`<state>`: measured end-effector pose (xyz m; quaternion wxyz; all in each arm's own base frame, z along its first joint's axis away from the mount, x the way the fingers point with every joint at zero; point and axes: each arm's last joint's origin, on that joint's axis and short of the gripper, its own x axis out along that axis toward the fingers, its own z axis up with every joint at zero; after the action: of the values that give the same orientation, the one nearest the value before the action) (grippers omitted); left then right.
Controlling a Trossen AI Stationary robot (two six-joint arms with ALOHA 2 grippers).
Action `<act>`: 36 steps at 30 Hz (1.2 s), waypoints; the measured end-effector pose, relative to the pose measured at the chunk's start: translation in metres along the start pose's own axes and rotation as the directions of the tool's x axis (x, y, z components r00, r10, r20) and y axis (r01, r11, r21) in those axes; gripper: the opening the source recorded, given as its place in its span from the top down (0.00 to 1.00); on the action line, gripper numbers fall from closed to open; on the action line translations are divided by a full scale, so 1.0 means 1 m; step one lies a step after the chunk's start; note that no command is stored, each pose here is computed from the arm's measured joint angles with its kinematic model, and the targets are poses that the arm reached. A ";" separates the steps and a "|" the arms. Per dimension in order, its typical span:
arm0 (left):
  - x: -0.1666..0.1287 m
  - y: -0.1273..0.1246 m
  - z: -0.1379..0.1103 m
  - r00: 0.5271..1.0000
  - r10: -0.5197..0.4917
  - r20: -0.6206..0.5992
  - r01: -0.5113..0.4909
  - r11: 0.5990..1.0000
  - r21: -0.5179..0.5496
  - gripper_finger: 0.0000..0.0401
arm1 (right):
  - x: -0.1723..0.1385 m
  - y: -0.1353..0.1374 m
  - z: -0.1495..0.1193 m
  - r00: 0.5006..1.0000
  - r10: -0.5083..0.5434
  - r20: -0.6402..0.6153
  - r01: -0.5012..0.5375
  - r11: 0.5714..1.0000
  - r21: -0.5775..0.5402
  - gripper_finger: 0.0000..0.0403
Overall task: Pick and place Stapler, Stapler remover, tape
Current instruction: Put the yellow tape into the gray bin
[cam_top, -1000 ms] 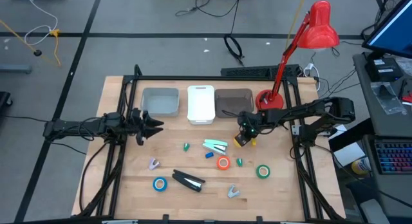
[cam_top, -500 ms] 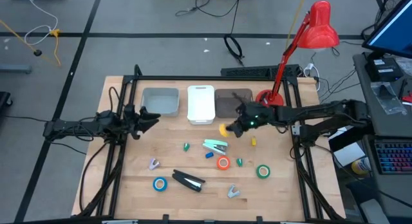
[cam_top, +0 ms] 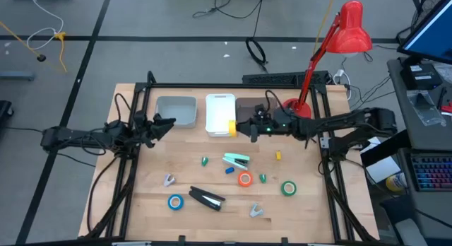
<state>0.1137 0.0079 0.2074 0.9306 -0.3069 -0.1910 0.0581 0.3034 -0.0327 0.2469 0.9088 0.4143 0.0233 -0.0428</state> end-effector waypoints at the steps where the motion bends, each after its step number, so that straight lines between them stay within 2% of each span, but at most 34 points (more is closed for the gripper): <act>1: 0.004 -0.002 0.001 1.000 0.002 -0.004 -0.002 1.000 0.001 0.53 | 0.006 0.002 0.001 1.000 0.005 0.001 -0.005 1.000 -0.004 0.92; 6: 0.029 -0.014 0.007 0.997 0.006 -0.077 -0.003 0.999 0.038 0.53 | 0.030 0.007 0.007 1.000 0.017 0.011 -0.017 0.998 -0.061 0.92; 10: 0.053 -0.027 0.010 0.990 -0.020 -0.136 0.035 0.993 0.112 0.53 | 0.039 0.012 0.016 0.999 0.023 0.044 -0.018 0.993 -0.117 0.92; 16: 0.086 -0.043 0.007 0.974 -0.063 -0.219 0.101 0.980 0.169 0.53 | 0.042 0.013 0.029 0.994 -0.005 0.108 0.023 0.985 -0.170 0.91; 28: 0.139 -0.050 -0.016 0.950 -0.015 -0.313 0.090 0.970 0.227 0.53 | 0.043 0.012 0.022 0.996 -0.051 0.075 0.067 0.972 -0.224 0.91; 36: 0.157 -0.049 -0.027 0.940 0.007 -0.342 0.079 0.968 0.239 0.53 | 0.043 0.012 0.022 0.996 -0.050 0.077 0.066 0.971 -0.231 0.91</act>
<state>0.2683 -0.0108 0.2665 0.9815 -0.1895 -0.0242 0.0106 0.3471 -0.0436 0.2672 0.9499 0.3019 0.0083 -0.0807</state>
